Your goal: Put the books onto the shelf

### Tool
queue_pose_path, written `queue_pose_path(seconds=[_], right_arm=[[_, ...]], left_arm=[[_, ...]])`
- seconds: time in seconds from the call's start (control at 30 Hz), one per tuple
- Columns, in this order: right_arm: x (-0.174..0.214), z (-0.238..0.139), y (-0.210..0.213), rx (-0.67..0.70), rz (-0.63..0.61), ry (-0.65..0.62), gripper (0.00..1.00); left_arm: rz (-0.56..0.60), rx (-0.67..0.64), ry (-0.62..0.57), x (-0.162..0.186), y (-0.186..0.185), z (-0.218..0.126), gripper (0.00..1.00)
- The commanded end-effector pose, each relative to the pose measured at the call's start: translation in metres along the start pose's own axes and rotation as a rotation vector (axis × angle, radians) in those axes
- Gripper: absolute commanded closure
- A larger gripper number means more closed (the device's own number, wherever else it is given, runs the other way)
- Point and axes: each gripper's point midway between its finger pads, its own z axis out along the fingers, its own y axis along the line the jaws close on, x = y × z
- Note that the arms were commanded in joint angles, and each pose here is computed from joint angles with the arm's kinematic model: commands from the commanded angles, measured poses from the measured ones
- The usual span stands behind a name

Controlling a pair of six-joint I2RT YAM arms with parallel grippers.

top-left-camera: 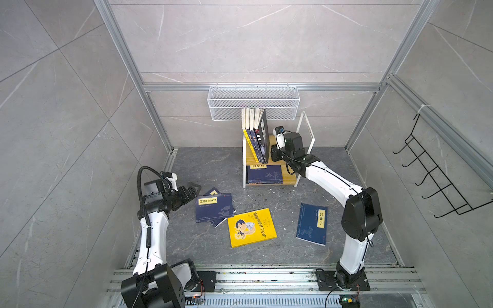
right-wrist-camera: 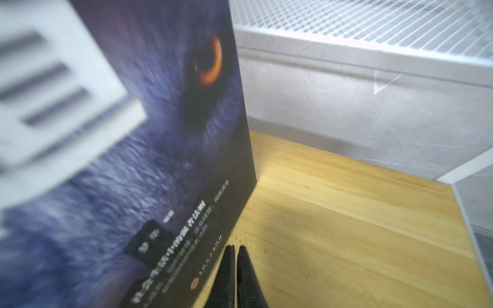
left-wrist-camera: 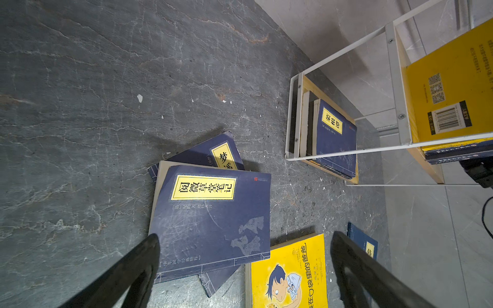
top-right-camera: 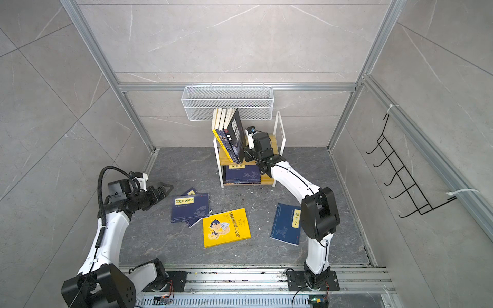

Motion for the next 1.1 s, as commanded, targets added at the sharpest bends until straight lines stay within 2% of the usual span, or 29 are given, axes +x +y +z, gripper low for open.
queue_pose_path(seconds=[0.0, 0.07, 0.27, 0.43, 0.5, 0.67, 0.83, 1.07], right_arm=[[-0.02, -0.022, -0.005, 0.025, -0.004, -0.03, 0.91], [-0.02, -0.031, -0.005, 0.026, 0.015, -0.032, 0.9], [-0.009, -0.076, 0.0, 0.025, 0.1, -0.026, 0.7], [0.021, -0.105, 0.027, -0.023, 0.151, 0.009, 0.58], [0.037, -0.111, 0.041, -0.049, 0.179, 0.029, 0.53], [0.071, -0.119, 0.088, -0.136, 0.235, 0.056, 0.42], [0.099, -0.115, 0.132, -0.204, 0.286, 0.083, 0.4], [0.146, -0.087, 0.199, -0.277, 0.323, 0.165, 0.46]], left_arm=[[-0.005, -0.003, -0.033, -0.012, -0.004, -0.008, 0.0], [-0.003, -0.01, -0.038, -0.013, -0.003, -0.008, 0.0], [-0.037, -0.073, -0.035, -0.013, 0.011, -0.005, 0.0], [-0.094, -0.075, -0.003, -0.005, 0.022, 0.007, 0.01], [-0.105, -0.059, 0.028, 0.0, 0.023, 0.012, 0.04], [-0.149, -0.078, 0.087, 0.009, 0.035, 0.024, 0.04], [-0.183, -0.083, 0.134, 0.02, 0.046, 0.037, 0.07], [-0.212, -0.114, 0.186, 0.032, 0.062, 0.05, 0.16]])
